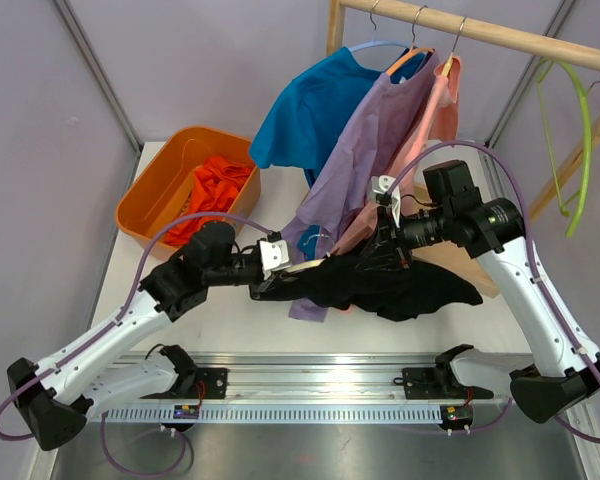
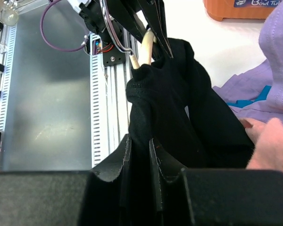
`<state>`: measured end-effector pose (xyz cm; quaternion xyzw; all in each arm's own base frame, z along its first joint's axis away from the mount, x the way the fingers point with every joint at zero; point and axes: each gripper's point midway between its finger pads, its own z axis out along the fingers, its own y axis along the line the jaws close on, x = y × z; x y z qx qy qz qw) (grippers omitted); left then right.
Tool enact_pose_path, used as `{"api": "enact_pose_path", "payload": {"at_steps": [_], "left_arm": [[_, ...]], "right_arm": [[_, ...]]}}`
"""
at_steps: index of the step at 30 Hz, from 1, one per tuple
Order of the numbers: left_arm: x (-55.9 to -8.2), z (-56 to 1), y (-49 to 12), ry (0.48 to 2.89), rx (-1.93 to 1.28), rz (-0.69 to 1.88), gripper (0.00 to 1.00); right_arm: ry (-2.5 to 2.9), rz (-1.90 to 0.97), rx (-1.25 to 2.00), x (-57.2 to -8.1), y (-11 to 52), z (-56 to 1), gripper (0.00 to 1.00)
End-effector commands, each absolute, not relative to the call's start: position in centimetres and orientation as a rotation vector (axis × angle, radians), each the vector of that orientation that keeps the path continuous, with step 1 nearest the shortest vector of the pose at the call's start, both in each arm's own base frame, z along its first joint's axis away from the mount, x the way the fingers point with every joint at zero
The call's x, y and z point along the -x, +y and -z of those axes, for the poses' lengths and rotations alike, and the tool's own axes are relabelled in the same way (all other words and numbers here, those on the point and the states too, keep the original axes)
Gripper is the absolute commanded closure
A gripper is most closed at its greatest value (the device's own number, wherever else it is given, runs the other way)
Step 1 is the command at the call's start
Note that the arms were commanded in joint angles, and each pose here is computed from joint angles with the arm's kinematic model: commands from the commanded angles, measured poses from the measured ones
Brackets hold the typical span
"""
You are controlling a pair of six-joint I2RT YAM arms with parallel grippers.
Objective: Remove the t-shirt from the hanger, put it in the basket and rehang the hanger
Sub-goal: Remove the tshirt from the hanger
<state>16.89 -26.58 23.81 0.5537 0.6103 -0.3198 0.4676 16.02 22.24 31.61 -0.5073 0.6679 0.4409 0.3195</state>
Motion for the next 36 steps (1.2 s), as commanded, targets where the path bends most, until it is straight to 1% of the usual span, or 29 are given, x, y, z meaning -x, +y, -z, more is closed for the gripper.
{"api": "enact_pose_path", "payload": {"at_steps": [1, 2, 4, 5, 8, 9, 12, 16, 20, 22, 23, 25, 26, 27, 28, 30, 31, 32, 33, 34, 35, 36], "left_arm": [[-16.4, -28.6, -26.9, 1.41, -1.236, 0.844, 1.0], [-16.1, -28.3, -26.9, 1.426, -1.233, 0.862, 1.0], [-15.6, -28.3, -27.0, 1.434, -1.238, 0.87, 1.0], [-15.4, -28.3, -27.2, 1.437, -1.247, 0.872, 1.0], [-15.3, -28.6, -27.7, 1.454, -1.267, 0.85, 1.0], [-15.3, -28.7, -27.8, 1.455, -1.273, 0.841, 1.0], [-15.8, -29.1, -28.2, 1.461, -1.29, 0.794, 1.0], [-16.3, -29.9, -28.0, 1.454, -1.303, 0.736, 1.0], [-16.5, -30.6, -27.8, 1.44, -1.314, 0.701, 1.0], [-16.6, -30.8, -27.7, 1.443, -1.318, 0.688, 1.0], [-16.6, -31.1, -27.7, 1.44, -1.319, 0.685, 1.0], [-16.7, -30.9, -27.7, 1.449, -1.32, 0.68, 1.0], [-16.7, -31.1, -27.8, 1.452, -1.31, 0.685, 1.0], [-16.7, -31.2, -27.8, 1.449, -1.303, 0.691, 1.0], [-16.7, -31.5, -27.8, 1.446, -1.29, 0.694, 1.0], [-16.9, -32.1, -27.7, 1.455, -1.229, 0.703, 1.0], [-16.9, -32.7, -27.5, 1.465, -1.179, 0.72, 0.95], [-17.2, -33.4, -27.4, 1.461, -1.122, 0.722, 0.83], [-18.1, -33.3, -26.7, 1.498, -1.038, 0.689, 0.7], [-17.9, -34.6, -26.1, 1.494, -0.944, 0.727, 0.53], [-17.8, -35.0, -25.7, 1.493, -0.897, 0.736, 0.42], [-18.5, -34.9, -24.8, 1.525, -0.811, 0.709, 0.28]], "right_arm": [[1.694, -1.104, 1.376, -15.7, 22.3, -32.3, 0.9], [1.689, -1.094, 1.396, -15.7, 22.4, -32.3, 0.83], [1.696, -1.1, 1.456, -15.0, 23.2, -32.0, 0.72], [1.701, -1.08, 1.477, -15.1, 23.4, -31.7, 0.61], [1.705, -1.086, 1.522, -14.9, 24.3, -31.5, 0.53], [1.705, -1.079, 1.532, -14.9, 24.5, -31.6, 0.49], [1.72, -1.051, 1.562, -15.2, 25.0, -31.3, 0.46], [1.745, -1.005, 1.576, -15.5, 24.9, -30.8, 0.47], [1.762, -0.984, 1.591, -15.2, 24.8, -30.1, 0.5], [1.76, -0.98, 1.589, -15.3, 24.9, -30.2, 0.56], [1.759, -0.982, 1.588, -15.2, 24.9, -30.3, 0.67], [1.755, -0.983, 1.585, -15.3, 25.0, -30.5, 0.76], [1.763, -0.989, 1.58, -15.3, 25.1, -30.4, 0.87], [1.759, -0.986, 1.576, -15.4, 25.1, -30.4, 0.92], [1.76, -0.985, 1.571, -15.4, 25.1, -30.5, 1.0], [1.754, -0.965, 1.549, -15.5, 24.9, -30.7, 1.0], [1.756, -0.955, 1.532, -15.6, 24.8, -30.9, 1.0], [1.766, -0.924, 1.518, -15.9, 24.5, -30.9, 1.0], [1.744, -0.905, 1.501, -16.0, 24.3, -31.4, 1.0], [1.774, -0.877, 1.452, -16.8, 23.7, -31.5, 1.0], [1.769, -0.865, 1.427, -17.2, 23.6, -31.5, 1.0], [1.763, -0.853, 1.397, -17.4, 23.3, -31.9, 1.0]]}}
